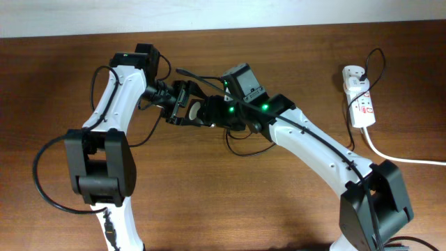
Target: Plug charger to phone and switch on socket
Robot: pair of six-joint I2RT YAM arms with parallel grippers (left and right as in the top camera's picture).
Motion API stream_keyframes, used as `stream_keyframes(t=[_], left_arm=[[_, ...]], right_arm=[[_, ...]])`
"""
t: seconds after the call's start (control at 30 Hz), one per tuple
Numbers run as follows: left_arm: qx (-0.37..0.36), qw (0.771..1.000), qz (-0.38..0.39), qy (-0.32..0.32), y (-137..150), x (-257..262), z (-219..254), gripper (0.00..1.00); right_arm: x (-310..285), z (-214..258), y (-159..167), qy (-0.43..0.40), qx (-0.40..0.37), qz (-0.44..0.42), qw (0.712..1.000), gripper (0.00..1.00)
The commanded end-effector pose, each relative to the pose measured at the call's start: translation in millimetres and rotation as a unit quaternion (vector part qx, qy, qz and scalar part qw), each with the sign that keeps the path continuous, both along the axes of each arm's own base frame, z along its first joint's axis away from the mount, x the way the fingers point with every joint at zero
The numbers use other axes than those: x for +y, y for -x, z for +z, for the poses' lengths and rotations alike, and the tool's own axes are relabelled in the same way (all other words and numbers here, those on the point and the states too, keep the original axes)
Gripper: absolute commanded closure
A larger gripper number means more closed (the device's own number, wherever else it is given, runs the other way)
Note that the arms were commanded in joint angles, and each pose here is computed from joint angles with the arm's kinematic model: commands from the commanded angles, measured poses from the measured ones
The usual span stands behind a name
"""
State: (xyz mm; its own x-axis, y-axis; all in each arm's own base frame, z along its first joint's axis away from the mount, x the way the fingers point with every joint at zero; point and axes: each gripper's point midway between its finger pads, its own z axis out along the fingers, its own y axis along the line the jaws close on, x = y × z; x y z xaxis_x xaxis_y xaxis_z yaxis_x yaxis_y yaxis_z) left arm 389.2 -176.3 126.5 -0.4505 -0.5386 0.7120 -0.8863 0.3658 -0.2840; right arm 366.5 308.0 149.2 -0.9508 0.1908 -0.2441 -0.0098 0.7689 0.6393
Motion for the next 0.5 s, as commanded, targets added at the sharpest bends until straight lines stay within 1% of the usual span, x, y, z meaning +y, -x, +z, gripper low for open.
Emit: stream_keyframes(t=[0.0, 0.03, 0.23, 0.3, 0.47], left_arm=[[-0.005, 1.000, 0.002, 0.007, -4.8, -3.3, 6.6, 0.87], [-0.005, 1.000, 0.002, 0.007, -4.7, -3.3, 6.6, 0.87], [-0.005, 1.000, 0.002, 0.007, -4.7, -3.3, 6.6, 0.87], [-0.005, 1.000, 0.002, 0.007, -4.7, -3.3, 6.6, 0.87], [-0.005, 1.000, 0.002, 0.007, -4.7, -3.3, 6.6, 0.87]], right_arm=[[3.8, -9.5, -6.2, 0.013, -0.004, -0.003, 1.000, 0.44], [4.5, -15.9, -7.1, 0.015, 0.001, -0.003, 1.000, 0.49], [8.0, -12.0, -12.3, 0.007, -0.013, -0.003, 1.000, 0.59], [8.0, -11.9, -12.3, 0.007, -0.013, -0.003, 1.000, 0.68], [9.6, -10.6, -12.4, 0.002, -0.014, -0.001, 1.000, 0.73]])
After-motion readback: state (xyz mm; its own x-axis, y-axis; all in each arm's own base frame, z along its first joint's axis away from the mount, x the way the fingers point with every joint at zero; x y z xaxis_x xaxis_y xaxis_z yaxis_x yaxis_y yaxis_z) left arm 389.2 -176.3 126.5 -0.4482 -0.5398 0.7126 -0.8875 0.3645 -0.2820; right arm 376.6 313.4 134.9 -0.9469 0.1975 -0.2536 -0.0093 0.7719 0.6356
